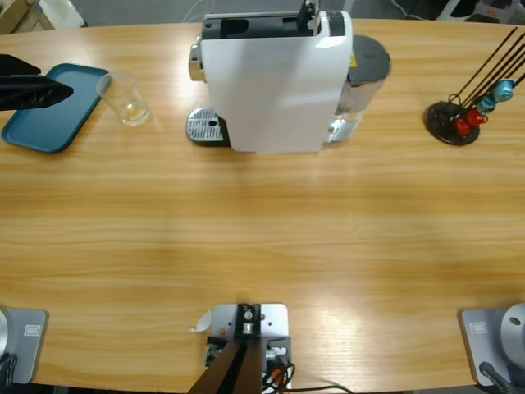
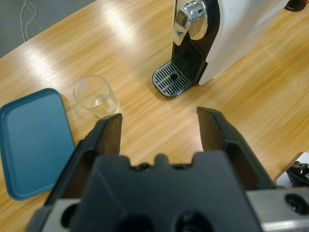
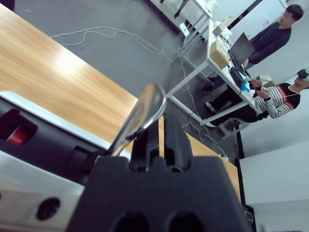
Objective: Pour coffee
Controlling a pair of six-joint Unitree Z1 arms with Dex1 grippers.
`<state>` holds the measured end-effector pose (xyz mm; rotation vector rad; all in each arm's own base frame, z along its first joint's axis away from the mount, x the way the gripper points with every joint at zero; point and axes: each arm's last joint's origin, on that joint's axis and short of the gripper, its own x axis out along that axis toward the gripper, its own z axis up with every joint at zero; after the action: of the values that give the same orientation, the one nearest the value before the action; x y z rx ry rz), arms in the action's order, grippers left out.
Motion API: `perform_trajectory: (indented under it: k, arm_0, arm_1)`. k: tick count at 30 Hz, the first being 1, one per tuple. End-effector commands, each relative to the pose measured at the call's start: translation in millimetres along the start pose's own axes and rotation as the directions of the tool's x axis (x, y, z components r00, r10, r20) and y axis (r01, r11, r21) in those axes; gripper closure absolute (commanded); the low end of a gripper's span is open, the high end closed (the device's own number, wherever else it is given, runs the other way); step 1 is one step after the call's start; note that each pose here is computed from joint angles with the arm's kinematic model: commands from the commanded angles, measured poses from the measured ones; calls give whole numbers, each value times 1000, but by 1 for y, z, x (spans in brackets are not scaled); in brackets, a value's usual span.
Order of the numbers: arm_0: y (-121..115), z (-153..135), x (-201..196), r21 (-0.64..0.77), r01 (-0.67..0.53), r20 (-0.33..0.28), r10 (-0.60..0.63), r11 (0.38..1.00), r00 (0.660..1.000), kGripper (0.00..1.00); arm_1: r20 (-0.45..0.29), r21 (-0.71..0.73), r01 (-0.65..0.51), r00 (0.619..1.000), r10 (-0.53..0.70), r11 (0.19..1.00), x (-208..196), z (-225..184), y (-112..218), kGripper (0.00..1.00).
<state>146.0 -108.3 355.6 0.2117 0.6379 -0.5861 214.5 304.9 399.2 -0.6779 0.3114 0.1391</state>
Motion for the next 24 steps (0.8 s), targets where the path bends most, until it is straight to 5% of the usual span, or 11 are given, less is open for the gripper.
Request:
perform_trajectory:
  k: [1, 24]
  arm_0:
    - [-2, -8, 8, 19, 18, -37, -17, 1000, 999, 340]
    - [-3, -8, 13, 19, 18, -53, -17, 1000, 998, 340]
  arm_1:
    - [-28, -78, -15, 1000, 13, 997, 20, 0, 38, 1000]
    - [-16, -143, -156, 988, 155, 977, 17, 1, 113, 1000]
